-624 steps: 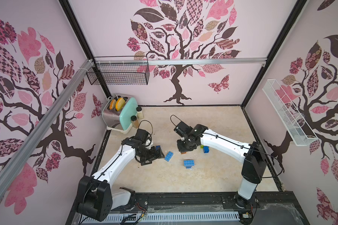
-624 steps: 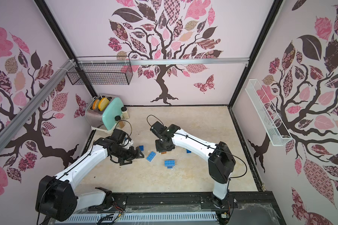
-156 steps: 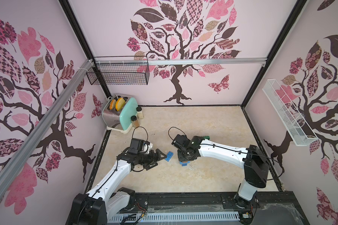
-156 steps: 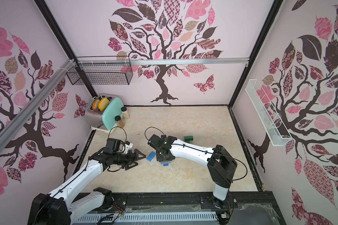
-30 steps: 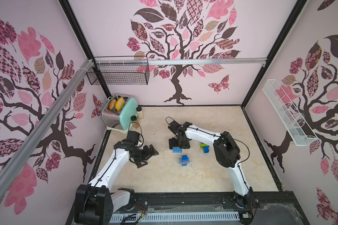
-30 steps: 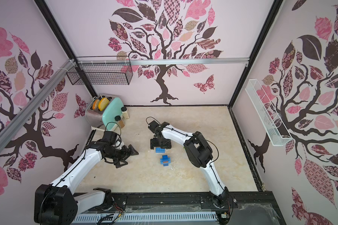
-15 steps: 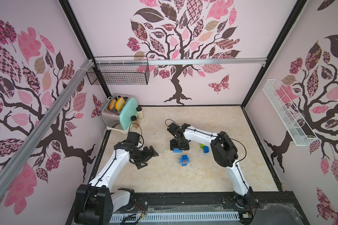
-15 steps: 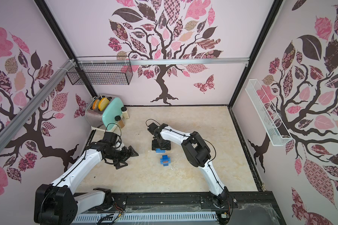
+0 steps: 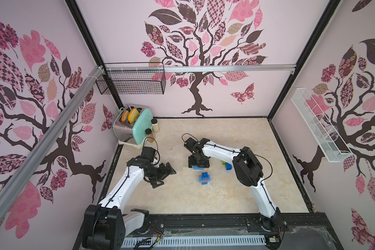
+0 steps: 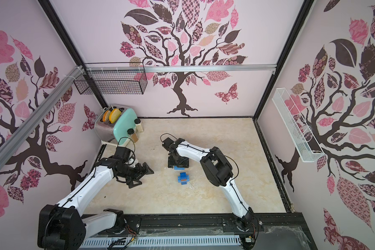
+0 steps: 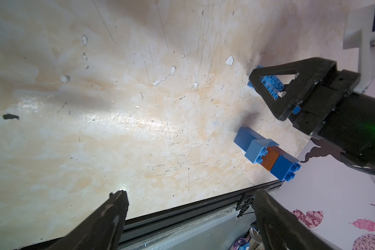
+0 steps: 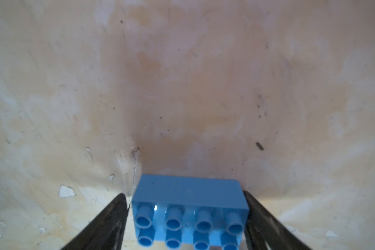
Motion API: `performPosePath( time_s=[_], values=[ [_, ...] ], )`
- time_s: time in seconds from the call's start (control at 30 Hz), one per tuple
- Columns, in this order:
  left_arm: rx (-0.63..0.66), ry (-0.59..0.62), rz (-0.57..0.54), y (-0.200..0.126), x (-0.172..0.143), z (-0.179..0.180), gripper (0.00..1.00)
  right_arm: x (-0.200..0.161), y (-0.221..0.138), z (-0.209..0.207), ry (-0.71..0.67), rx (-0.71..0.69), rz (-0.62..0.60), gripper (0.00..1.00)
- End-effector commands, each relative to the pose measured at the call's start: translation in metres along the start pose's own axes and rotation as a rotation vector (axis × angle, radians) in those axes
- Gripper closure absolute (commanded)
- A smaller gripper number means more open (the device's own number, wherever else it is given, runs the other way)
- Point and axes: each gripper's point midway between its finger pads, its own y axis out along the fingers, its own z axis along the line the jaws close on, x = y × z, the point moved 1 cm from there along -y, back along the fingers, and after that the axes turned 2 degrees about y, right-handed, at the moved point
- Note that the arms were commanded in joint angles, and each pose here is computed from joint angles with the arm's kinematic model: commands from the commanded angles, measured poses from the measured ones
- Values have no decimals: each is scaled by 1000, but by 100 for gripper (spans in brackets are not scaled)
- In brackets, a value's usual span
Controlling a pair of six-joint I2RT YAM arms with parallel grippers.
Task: Assemble the letter f with lego
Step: Pick up the lego brick from the center of the board.
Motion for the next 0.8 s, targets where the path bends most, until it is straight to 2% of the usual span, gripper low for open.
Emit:
performPosePath(
  time_s=[0.0,0.5,0.63,0.77],
  values=[
    [2,10,1,1,-4,1,5,-1,0,0,41,-1,12,18],
    [4,20,11,2,-6,0,6,2,-3,-5,72,12,3,32],
    [6,26,10,4,-5,0,6,10,-19,-1,38,22,-33,35],
    [4,36,9,6,-3,-2,6,20,-52,10,-19,61,-77,36]
  ],
)
